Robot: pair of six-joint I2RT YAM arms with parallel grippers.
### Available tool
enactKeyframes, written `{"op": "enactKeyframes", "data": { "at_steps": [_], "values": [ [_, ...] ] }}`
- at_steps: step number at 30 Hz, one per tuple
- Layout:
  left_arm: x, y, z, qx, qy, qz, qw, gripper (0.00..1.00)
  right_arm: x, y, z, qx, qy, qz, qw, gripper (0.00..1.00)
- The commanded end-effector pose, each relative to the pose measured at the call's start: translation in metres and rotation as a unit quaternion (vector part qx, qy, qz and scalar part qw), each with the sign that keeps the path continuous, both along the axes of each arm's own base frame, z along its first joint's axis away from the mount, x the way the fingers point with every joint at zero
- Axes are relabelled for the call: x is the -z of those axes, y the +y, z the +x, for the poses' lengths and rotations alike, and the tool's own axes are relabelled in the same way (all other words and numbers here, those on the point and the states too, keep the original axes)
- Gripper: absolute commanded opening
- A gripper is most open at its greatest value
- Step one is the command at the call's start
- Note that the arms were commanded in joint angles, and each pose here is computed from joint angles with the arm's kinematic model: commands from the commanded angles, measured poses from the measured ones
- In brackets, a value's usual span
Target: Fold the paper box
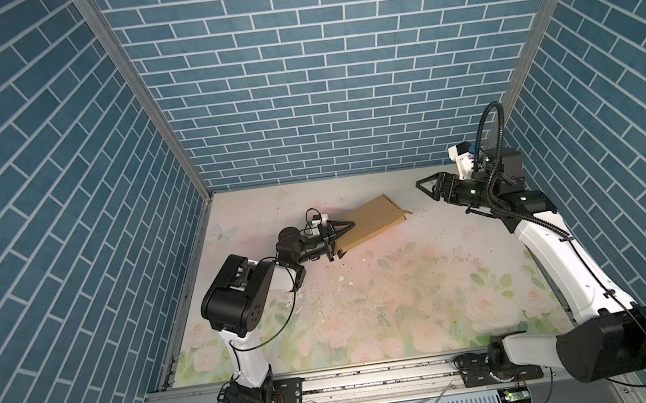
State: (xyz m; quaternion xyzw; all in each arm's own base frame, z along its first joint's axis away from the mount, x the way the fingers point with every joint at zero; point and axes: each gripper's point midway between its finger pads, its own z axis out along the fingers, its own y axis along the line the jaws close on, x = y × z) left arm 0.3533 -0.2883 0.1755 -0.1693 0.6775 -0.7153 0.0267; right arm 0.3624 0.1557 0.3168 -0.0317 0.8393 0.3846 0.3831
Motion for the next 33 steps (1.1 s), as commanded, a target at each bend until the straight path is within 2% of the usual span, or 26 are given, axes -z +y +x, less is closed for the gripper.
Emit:
{"op": "enactKeyframes", "data": {
  "at_steps": [1, 7, 11, 23, 33],
  "values": [
    [0.005, 0.006, 0.003, -0.025, 0.031, 0.017, 0.999, 0.31, 0.018, -0.001, 0.006, -0.009, -0.017, -0.041, 0.999, 0.77],
    [0.032, 0.012, -0.007, -0.040, 0.107, 0.051, 0.992, 0.31, 0.035, -0.001, 0.007, -0.025, -0.014, -0.072, 0.997, 0.77],
    [0.044, 0.010, -0.017, -0.039, 0.149, 0.052, 0.987, 0.31, 0.050, -0.003, 0.005, -0.033, -0.010, -0.095, 0.995, 0.77],
    [0.056, 0.018, -0.053, -0.021, 0.235, 0.058, 0.970, 0.32, 0.084, 0.001, 0.003, -0.060, -0.002, -0.108, 0.992, 0.71],
    [0.058, 0.024, -0.076, -0.010, 0.277, 0.050, 0.959, 0.33, 0.117, 0.005, -0.012, -0.100, 0.022, -0.141, 0.985, 0.65]
  ]
}}
